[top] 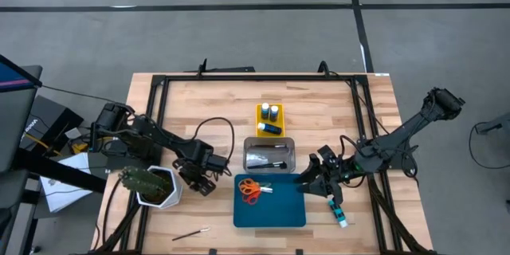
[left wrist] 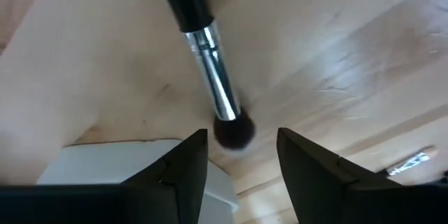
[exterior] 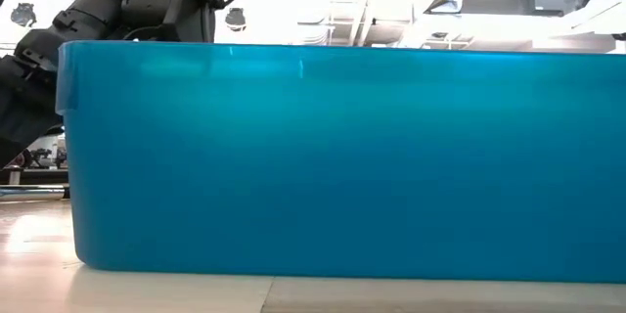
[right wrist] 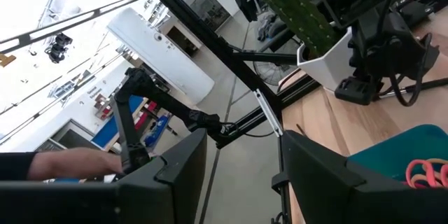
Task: Pick & Place Paint Supplies
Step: Put the makeup brush into the black bin
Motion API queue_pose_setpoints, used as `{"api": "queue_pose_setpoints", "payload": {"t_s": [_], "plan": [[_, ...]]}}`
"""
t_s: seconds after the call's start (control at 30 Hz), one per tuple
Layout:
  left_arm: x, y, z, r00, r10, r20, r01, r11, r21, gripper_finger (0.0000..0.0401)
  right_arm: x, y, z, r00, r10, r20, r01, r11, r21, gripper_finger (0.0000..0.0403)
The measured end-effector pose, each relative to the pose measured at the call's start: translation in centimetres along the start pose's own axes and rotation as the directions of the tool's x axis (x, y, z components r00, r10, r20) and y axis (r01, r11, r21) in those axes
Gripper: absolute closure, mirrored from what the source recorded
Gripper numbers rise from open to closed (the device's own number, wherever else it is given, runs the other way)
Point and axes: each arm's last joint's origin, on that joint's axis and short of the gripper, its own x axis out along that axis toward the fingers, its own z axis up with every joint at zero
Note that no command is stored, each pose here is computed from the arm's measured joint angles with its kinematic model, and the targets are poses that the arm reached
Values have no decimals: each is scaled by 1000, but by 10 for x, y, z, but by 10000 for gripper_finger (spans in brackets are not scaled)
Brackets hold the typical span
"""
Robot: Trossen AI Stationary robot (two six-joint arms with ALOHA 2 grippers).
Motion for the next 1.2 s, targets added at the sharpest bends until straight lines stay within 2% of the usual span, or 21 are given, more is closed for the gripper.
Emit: {"api": "queue_pose_setpoints", "payload": {"t_s": [1.2], "plan": [[5,1,2,1000,-27,17,26,1000,14,316,0,0,0,1000,0,0,0,1000,0,219]]}}
